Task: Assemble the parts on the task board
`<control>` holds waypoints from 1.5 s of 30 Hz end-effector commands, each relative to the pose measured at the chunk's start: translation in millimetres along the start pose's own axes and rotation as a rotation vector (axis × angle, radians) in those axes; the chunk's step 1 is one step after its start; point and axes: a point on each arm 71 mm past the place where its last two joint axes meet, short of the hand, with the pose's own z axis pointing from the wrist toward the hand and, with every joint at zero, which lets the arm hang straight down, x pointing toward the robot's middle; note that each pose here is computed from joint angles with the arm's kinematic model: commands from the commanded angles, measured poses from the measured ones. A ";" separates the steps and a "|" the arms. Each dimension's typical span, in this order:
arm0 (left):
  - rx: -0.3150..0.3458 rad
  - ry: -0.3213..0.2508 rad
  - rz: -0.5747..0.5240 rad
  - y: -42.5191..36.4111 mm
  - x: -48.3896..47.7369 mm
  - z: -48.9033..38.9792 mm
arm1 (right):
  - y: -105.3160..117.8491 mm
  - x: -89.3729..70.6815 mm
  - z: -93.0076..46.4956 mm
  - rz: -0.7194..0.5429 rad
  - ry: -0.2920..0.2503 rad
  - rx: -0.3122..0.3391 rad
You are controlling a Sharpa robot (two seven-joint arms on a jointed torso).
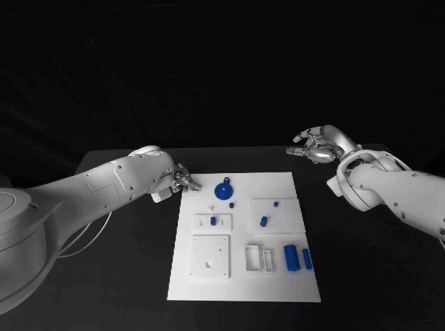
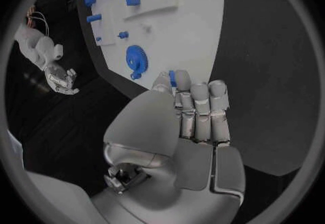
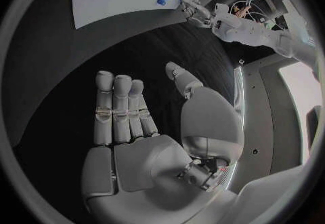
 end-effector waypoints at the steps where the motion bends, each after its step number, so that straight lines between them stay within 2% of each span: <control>1: 0.028 -0.020 -0.052 0.4 -1.9 -1.9 | 0.2 0.6 -0.4 0.000 0.014 -0.009; 5: 0.033 -0.012 -0.091 3.9 -2.9 -4.8 | -0.5 0.0 -0.6 -0.001 0.014 -0.008; 9: 0.049 0.000 -0.125 3.6 -3.3 -9.8 | -0.9 -0.2 -0.7 0.000 0.014 -0.006; 25: 0.109 0.072 -0.251 2.0 15.3 -28.6 | -4.6 -2.8 -2.2 -0.001 0.014 0.003; 35: 0.117 0.081 -0.268 6.5 22.6 -35.6 | -7.1 -1.7 -4.1 0.000 0.017 0.008; 45: 0.140 0.083 -0.189 12.2 33.8 -47.1 | -9.9 -0.7 -6.1 0.002 0.021 0.013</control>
